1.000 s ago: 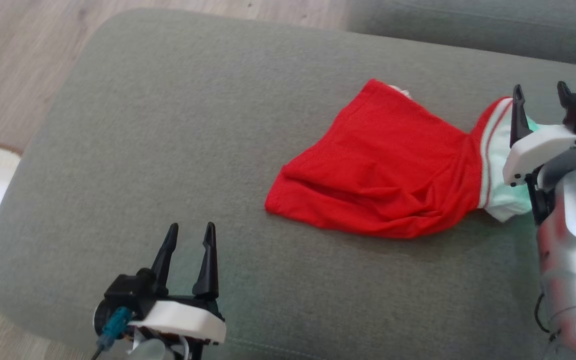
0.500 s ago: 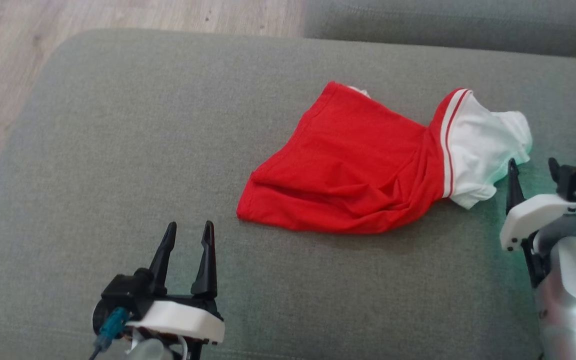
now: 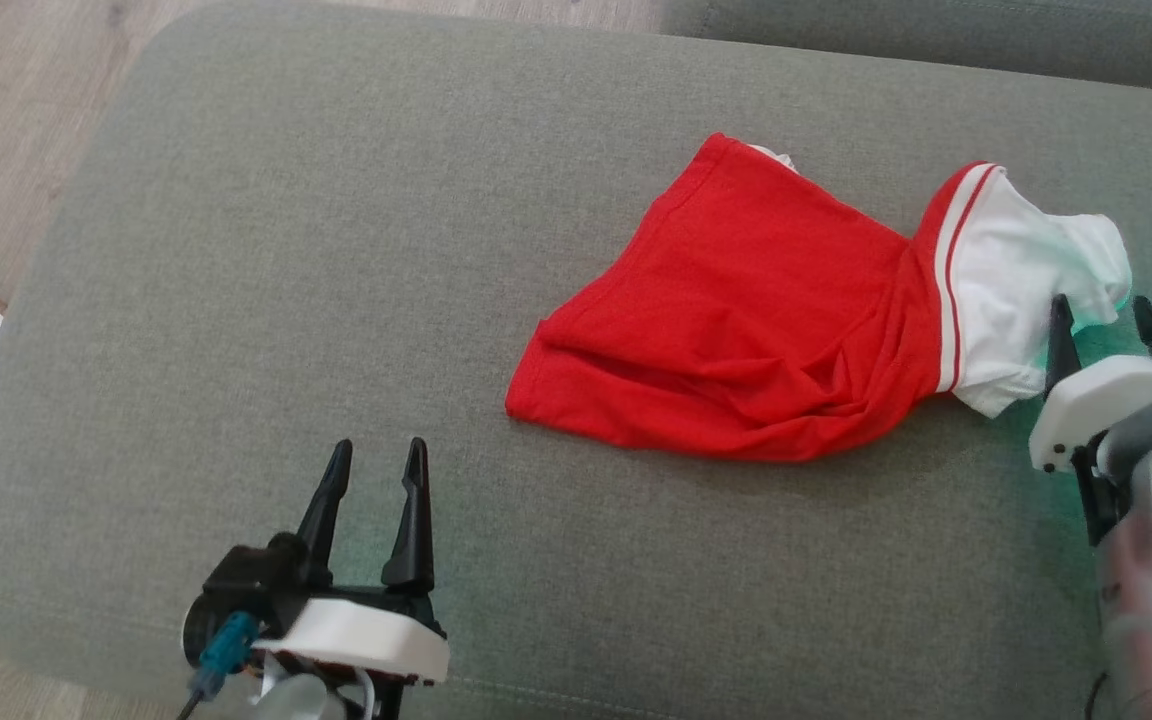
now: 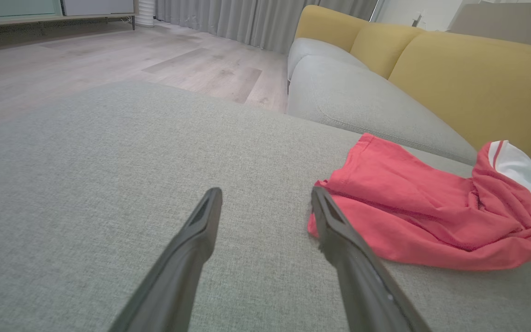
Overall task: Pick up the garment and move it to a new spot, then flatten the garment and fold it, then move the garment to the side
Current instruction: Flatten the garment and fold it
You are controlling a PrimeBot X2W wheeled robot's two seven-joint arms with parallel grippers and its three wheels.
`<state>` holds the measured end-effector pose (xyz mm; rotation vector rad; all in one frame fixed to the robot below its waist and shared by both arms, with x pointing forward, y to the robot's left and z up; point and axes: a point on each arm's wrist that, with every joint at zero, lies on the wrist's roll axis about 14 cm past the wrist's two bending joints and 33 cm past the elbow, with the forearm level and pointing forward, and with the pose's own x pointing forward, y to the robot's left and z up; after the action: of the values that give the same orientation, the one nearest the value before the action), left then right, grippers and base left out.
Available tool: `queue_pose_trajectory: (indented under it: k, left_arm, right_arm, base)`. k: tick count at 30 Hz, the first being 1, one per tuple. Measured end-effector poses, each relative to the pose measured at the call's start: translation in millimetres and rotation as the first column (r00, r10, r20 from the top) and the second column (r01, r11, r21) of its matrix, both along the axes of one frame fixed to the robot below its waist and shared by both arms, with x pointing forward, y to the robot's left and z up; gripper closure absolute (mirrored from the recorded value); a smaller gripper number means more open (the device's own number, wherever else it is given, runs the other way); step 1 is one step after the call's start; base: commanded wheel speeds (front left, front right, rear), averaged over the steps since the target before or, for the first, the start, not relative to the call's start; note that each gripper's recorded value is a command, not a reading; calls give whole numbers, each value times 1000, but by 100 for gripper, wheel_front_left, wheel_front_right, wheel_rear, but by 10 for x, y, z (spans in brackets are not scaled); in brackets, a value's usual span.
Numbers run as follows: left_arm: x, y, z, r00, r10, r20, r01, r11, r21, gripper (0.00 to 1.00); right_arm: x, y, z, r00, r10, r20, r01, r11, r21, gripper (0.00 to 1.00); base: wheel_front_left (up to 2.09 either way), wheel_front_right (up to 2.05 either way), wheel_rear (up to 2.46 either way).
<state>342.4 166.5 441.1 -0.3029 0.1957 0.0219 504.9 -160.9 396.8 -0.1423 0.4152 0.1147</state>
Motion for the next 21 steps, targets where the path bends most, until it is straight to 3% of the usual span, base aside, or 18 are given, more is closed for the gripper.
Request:
queue_pose_trajectory:
  k: [1,3,4,8,15,21]
  left_arm:
    - [-2,7,-3,1000,2,-1,-2,1000,0,0]
    - [-4,14,-7,1000,5,-3,-5,1000,2,0]
    - [-1,11,-4,1000,4,-2,-4,1000,2,0]
    - [16,-19,2,1000,-5,1,5,1000,1,0]
    - [45,-64,-13,1000,-22,-3,22,1000,-1,0]
    - [80,-51,-12,1000,-28,-2,28,1000,9,0]
  right_arm:
    - [13,22,0,1000,5,0,-5,1000,0,1]
    - [25,54,5,1000,14,6,-14,1000,0,16]
    - [26,78,15,1000,19,14,-19,1000,3,34]
    - [-37,133,-27,1000,22,2,-22,999,23,54]
    - [-107,115,-114,999,14,-30,-13,999,33,67]
    - [-11,104,-69,1000,11,-26,-10,999,41,71]
  base:
    - [0,0,0]
    - [0,0,0]
    - [0,0,0]
    - [0,0,0]
    - [0,0,0]
    - [0,0,0]
